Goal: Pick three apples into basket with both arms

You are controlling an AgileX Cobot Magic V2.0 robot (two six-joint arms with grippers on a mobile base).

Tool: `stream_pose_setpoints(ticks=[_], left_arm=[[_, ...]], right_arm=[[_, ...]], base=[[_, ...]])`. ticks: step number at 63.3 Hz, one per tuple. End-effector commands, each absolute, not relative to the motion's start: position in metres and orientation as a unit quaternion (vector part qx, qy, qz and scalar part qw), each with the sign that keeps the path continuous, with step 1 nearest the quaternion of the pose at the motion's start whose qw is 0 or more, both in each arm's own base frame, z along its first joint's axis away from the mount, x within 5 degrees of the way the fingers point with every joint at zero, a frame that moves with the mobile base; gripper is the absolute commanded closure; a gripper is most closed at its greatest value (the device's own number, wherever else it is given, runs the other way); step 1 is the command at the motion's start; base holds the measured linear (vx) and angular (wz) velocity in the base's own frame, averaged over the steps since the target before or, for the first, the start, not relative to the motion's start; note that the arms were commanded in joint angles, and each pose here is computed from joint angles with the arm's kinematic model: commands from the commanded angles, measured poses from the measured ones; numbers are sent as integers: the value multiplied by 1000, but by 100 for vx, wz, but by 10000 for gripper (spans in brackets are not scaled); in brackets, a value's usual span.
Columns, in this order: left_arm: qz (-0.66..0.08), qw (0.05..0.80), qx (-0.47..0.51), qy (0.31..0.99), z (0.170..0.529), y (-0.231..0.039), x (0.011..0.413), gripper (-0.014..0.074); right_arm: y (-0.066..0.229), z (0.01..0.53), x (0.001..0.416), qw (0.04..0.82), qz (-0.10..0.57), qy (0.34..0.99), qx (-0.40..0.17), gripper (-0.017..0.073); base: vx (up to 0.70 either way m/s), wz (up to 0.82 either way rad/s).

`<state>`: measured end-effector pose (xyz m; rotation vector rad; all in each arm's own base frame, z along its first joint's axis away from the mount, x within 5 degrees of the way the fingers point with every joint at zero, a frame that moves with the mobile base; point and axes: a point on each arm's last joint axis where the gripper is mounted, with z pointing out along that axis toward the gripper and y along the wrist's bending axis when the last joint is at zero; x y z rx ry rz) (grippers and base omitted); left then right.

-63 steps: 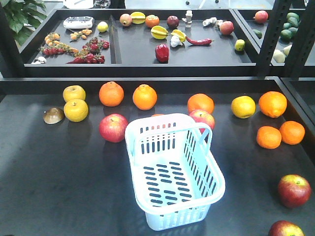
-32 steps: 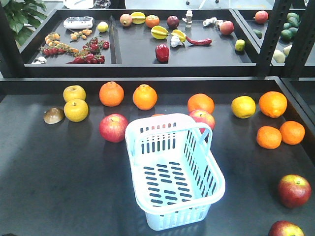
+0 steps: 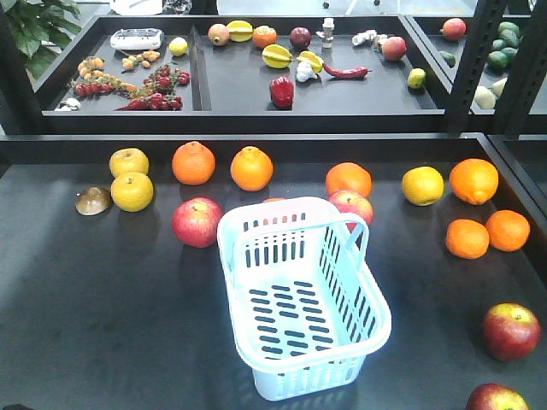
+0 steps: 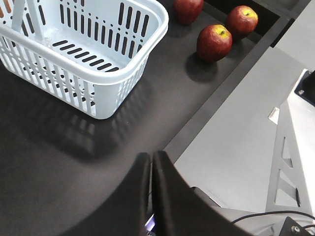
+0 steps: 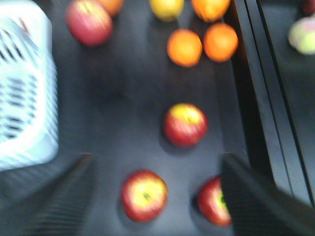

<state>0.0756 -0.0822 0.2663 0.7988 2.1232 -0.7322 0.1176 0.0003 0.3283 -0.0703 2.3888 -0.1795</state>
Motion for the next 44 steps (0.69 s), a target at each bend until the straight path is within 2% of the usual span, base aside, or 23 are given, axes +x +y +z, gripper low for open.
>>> stream_pose_setpoints(ticks=[1,8,19,32,44], left_arm=[[-301,398,290,817,278,-84,79,599],[-301,397,290,817,278,-84,79,599],[-302,397,289,817,278,-84,79,599],[-305,396,288,817,278,-84,79,599],[-313,392,285,817,278,-85,78,599]], right_arm=[[2,332,132,372,-81,924,-34,-168],[4,320,146,314,-87,945,-28,-164],[7,301,174,168,-115,979,-24,-125],[13,282,211,98,-97,990,-27,-104],[-13,253,235,57,-47,997,14,-99]], base=[[0,0],[0,0],[0,0],[0,0],[0,0]])
